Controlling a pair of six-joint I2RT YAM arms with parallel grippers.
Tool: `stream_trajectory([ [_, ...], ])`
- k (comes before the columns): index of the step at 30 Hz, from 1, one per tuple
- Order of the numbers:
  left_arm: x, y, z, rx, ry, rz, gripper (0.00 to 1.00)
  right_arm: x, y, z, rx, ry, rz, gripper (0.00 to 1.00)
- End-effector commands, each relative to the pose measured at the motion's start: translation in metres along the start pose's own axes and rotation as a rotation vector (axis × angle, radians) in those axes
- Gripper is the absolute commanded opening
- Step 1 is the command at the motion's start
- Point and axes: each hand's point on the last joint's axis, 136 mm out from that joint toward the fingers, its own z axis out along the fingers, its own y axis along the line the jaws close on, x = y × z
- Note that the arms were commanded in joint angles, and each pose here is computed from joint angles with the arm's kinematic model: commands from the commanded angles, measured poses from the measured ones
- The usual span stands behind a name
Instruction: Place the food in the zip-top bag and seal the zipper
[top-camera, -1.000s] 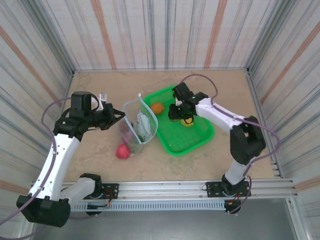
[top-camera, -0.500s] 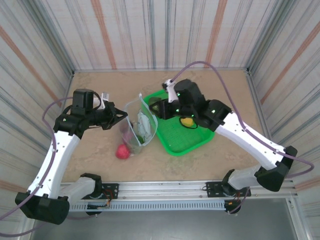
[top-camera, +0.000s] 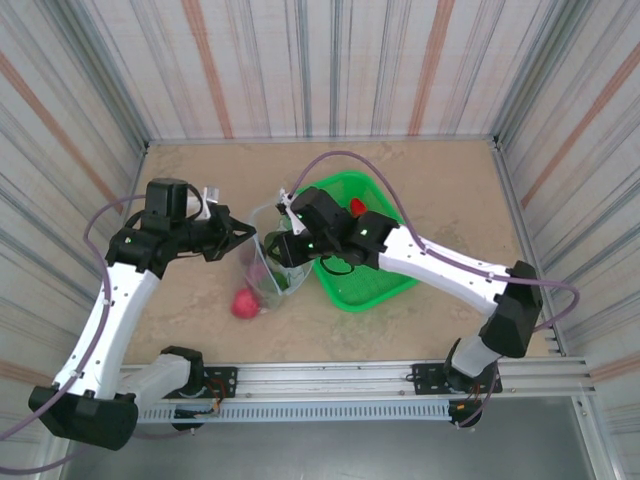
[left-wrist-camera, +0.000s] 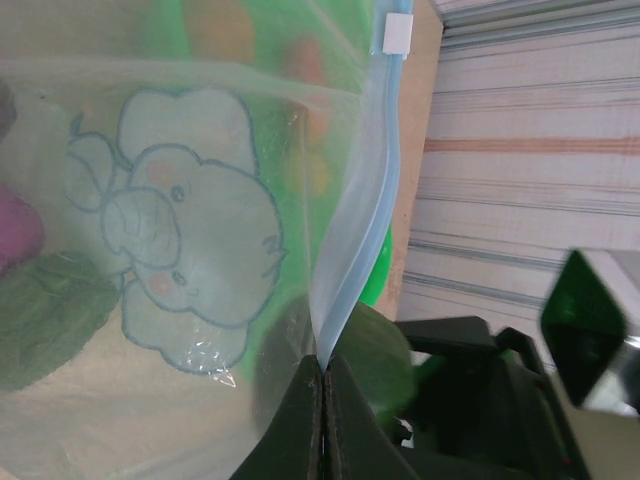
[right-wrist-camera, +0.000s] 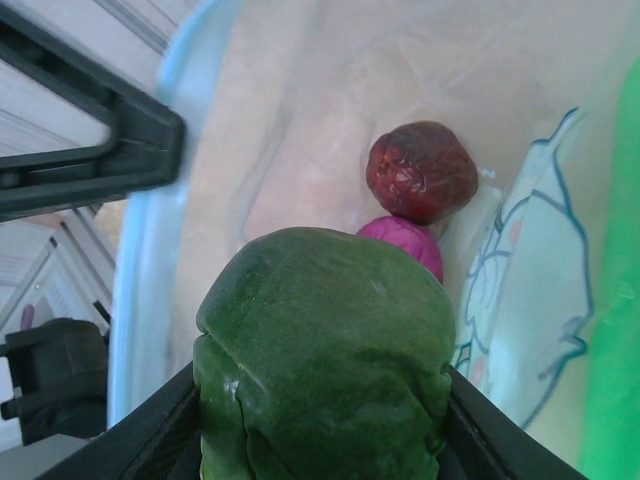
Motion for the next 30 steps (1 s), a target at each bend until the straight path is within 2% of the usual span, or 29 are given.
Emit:
stream_trajectory([
  [1,0.006,-0.013,-0.012,0.03,0.003,0.029,0.0,0.0,0.001,0.021,0.011,0.026,0.028,0.48],
  [6,0.006,-0.015,-0.014,0.029,-0.003,0.033,0.0,0.009,-0.005,0.045,0.047,0.078,0.02,0.49],
  [9,0.006,-0.013,-0.013,0.027,0.0,0.028,0.0,0.008,0.002,0.051,0.017,0.077,0.023,0.57],
  [12,0.006,-0.012,-0.012,0.025,0.002,0.024,0.0,0.01,0.008,0.057,0.0,0.108,0.029,0.71],
  [14,0.006,-0.011,-0.011,0.025,0.002,0.024,0.0,0.011,0.007,0.058,0.01,0.118,0.026,0.73],
  [25,0.003,-0.005,-0.017,-0.021,-0.037,0.055,0.0,-0.008,0.011,0.017,-0.005,0.022,0.012,0.65],
  [30,0.004,-0.002,-0.018,-0.033,-0.039,0.065,0.0,-0.018,0.006,-0.008,0.036,-0.038,-0.014,0.61],
])
